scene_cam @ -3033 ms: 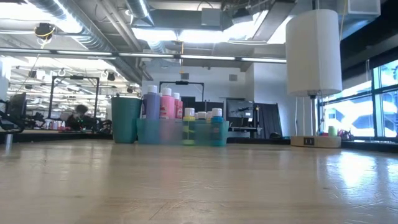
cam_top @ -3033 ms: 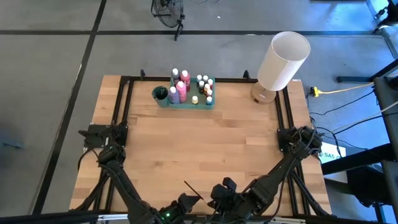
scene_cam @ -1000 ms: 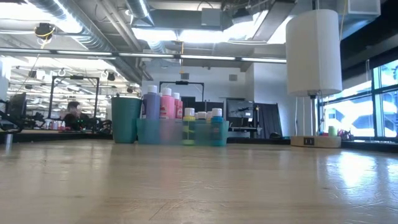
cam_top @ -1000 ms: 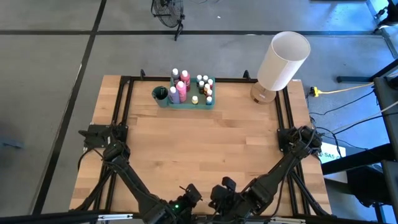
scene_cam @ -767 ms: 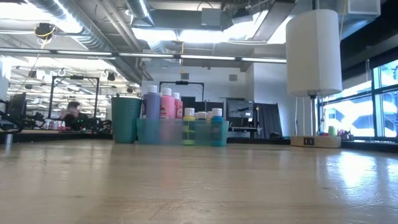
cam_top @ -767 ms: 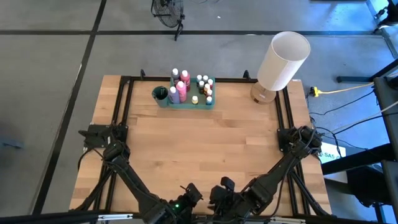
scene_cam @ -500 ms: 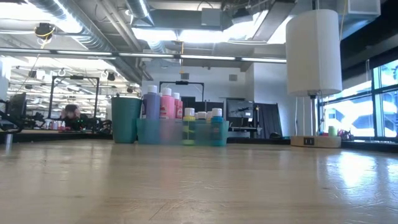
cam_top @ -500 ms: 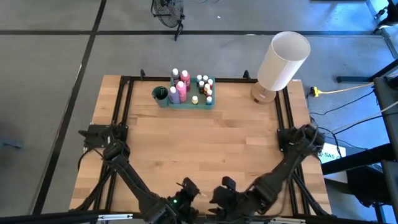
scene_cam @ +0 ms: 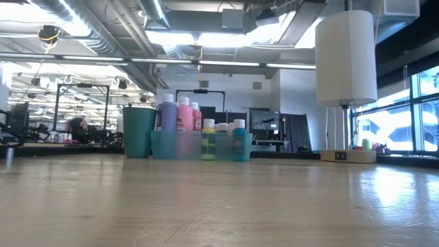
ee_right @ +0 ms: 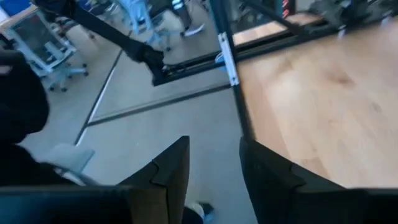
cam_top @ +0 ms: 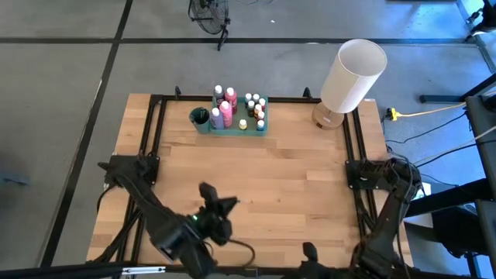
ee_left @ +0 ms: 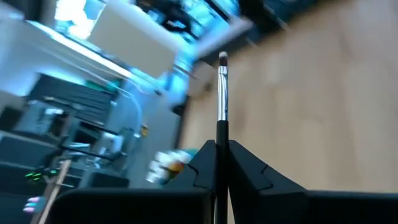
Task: Pick & Place Paint Supplies
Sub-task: Put the silver paintbrush into the green cup
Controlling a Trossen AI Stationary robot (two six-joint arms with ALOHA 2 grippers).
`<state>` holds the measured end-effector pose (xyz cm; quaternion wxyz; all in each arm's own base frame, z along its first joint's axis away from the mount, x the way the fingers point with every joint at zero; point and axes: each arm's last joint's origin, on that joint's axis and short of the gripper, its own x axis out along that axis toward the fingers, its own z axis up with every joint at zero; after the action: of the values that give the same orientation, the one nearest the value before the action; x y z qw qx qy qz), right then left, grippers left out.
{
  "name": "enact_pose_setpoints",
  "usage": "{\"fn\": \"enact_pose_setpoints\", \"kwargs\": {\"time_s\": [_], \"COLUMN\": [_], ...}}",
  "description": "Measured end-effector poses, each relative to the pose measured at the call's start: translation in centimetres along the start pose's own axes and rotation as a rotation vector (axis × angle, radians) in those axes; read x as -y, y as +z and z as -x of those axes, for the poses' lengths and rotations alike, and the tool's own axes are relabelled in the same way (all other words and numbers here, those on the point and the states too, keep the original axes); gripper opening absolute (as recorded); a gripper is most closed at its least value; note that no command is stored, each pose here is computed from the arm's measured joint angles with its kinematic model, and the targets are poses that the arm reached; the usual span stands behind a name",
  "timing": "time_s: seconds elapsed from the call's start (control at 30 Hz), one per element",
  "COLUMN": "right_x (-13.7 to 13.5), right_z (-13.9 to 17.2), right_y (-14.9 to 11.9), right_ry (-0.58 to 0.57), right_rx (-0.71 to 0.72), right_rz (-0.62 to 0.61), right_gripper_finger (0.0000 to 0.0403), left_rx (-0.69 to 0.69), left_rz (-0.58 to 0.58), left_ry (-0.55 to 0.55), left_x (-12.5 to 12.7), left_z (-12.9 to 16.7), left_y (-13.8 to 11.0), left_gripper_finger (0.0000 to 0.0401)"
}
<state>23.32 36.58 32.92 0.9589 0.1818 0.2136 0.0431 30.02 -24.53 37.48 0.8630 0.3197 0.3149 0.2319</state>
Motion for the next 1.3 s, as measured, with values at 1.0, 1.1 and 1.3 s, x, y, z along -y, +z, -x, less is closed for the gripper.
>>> {"fn": "enact_pose_setpoints", "kwargs": {"time_s": [1.0,1.1,1.3], "right_x": [-1.6,-1.3,-0.5], "right_z": [-0.6,-1.0,-2.1], "right_y": [-3.4,-3.1,-2.2], "right_ry": [-0.080,-0.110,-0.146], "right_rx": [0.143,0.166,0.179], "right_rz": [0.012,0.025,0.022], "right_gripper_finger": [0.0145,0.0145,0.0145], "left_rx": [0.259,0.271,0.331], "left_rz": [0.524,0.516,0.443], "left_ry": [0.301,0.299,0.242], "left_x": [-12.8,-11.9,-10.9], "left_z": [1.4,1.0,1.8], "left_y": [-17.7,-19.2,-20.9], "left_gripper_finger": [0.0015,0.0015,0.0012]}}
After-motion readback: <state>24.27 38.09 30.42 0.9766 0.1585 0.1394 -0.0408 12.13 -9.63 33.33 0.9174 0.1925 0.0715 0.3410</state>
